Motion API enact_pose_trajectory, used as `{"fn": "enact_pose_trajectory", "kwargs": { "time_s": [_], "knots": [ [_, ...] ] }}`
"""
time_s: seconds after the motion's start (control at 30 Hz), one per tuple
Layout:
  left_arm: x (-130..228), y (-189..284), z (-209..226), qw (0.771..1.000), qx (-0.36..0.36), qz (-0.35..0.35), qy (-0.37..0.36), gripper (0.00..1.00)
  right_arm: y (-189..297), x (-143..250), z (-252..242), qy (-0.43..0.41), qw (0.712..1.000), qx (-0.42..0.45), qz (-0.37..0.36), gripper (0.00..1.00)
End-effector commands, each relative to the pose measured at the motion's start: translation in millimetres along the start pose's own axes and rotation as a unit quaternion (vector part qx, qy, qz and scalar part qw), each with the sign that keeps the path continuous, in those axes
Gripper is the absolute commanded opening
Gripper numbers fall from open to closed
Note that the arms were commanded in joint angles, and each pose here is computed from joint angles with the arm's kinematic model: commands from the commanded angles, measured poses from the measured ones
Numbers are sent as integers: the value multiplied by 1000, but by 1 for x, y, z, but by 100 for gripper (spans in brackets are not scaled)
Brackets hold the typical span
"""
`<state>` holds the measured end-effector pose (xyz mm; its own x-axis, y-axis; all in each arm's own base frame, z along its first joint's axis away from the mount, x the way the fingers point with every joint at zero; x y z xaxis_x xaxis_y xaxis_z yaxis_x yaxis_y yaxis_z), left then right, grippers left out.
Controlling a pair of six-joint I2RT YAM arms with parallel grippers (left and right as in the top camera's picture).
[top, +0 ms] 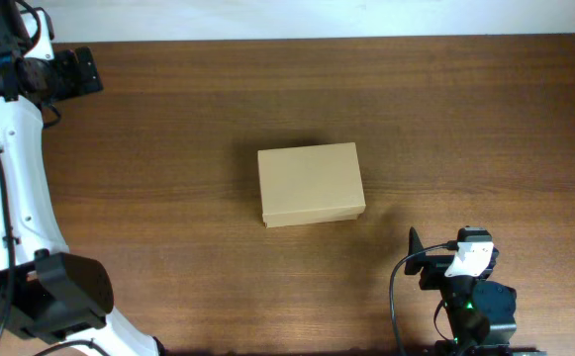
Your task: Pack container
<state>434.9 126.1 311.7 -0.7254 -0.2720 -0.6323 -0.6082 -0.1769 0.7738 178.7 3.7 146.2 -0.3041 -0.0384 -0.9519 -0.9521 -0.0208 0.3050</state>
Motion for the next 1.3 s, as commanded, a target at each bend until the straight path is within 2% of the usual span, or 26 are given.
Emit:
{"fn": "enact_pose_trajectory", "kwargs": {
  "time_s": [0.0, 0.17, 0.3, 0.43, 0.63, 0.83, 1.03, 1.27],
  "knots": [
    [-13, 54, 1, 998, 0, -61, -2, 100, -1, 2, -3, -2, 1000, 11, -3, 99],
    [-1, 118, 10, 993, -33, -112, 2, 100, -1, 1, -3, -2, 1000, 11, -3, 99],
    [38, 166, 11, 988, -26, -154, 4, 99, -1, 2, -3, -2, 1000, 11, -3, 99],
    [85, 183, 1, 980, 29, -199, -5, 100, -1, 2, -3, -2, 1000, 11, -3, 99],
    [188, 161, -24, 953, 157, -255, -41, 99, -1, 2, -3, -2, 1000, 11, -3, 100],
    [262, 122, -44, 928, 247, -269, -77, 100, -1, 2, -3, -2, 1000, 11, -3, 99],
    [300, 105, -62, 913, 298, -255, -110, 100, -1, 2, -3, -2, 1000, 11, -3, 99],
    [314, 89, -61, 919, 288, -248, -110, 100, -1, 2, -3, -2, 1000, 11, -3, 99]
  ]
}}
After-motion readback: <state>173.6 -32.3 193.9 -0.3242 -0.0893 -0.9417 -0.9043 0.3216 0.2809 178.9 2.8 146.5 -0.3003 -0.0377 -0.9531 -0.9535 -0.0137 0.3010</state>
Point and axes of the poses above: each gripper's point midway between its finger pads, its own y axis back along the fingers, its own z axis along the line the jaws close on, x = y × z, the point moved 5 cm from there along y, back along the fingers, and after that the axes turned 4 degrees about y, right-handed, at the moved point
